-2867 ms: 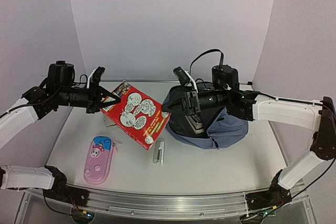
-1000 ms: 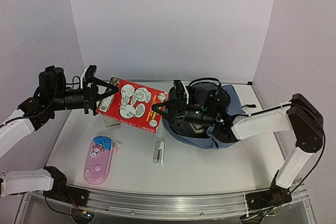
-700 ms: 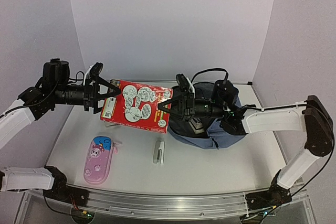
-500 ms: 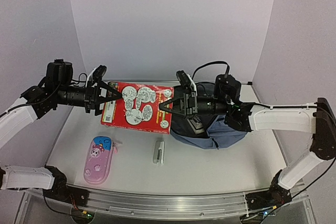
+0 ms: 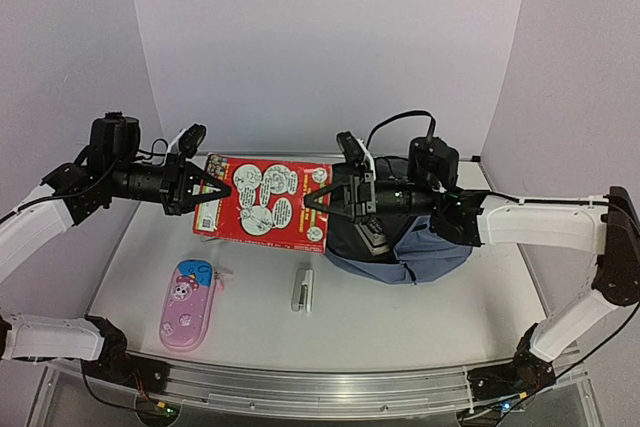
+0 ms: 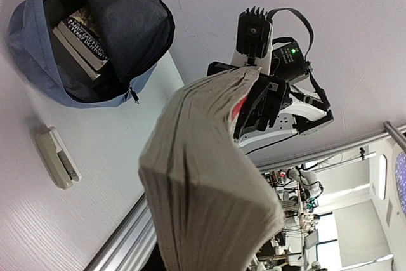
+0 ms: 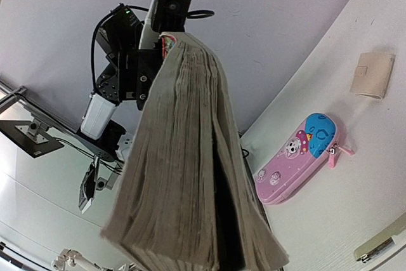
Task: Pack the student bag
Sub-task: Pick up the book from the center of the board, then place the book in the student bag.
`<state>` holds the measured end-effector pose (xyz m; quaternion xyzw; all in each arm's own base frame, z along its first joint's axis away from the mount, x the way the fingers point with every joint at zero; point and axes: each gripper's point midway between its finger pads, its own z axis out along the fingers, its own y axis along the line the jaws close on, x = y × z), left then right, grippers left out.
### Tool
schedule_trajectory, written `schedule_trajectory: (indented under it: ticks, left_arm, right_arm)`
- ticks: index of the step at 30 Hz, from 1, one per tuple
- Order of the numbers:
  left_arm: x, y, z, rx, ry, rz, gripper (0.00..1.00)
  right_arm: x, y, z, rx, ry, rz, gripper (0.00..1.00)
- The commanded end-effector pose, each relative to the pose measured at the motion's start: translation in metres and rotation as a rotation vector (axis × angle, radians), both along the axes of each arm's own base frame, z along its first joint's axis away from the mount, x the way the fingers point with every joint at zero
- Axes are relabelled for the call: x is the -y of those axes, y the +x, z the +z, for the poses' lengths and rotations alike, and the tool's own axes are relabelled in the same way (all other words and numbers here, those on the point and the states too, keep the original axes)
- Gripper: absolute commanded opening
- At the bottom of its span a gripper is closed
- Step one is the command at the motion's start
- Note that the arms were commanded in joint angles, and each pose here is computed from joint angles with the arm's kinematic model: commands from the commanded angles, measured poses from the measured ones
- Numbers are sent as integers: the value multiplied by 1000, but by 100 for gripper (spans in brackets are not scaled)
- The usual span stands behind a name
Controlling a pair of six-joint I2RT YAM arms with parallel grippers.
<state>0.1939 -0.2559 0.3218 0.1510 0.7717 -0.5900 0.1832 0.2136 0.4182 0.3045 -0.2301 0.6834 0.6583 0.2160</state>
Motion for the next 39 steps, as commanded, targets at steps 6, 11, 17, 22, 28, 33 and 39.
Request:
schedule_trajectory:
  ticks: [6,11,17,22,28,33,39]
  left_arm:
    - [-1,13,-1,25,-28,82,0]
    - [-7,33,-7,13,-36,218,0]
    - [-12,53,-6,4,-71,316,0]
    - [-13,66,-12,-23,-56,349,0]
    - [-12,73,-29,-80,-34,358,0]
    - [-13,69,-37,-108,-24,357,0]
    - [-21,65,-38,-106,-22,390,0]
  right_arm:
    - [39,61,16,68,-31,-269,84]
    - [102,102,-10,132,-402,-582,98]
    - [210,130,-18,139,-745,-968,98]
    - [273,147,-61,25,-863,-1056,98]
    - [285,164,-95,-32,-911,-1035,98]
    - [275,173,-97,-27,-879,-1001,96]
    - [279,184,-122,-69,-922,-1010,73]
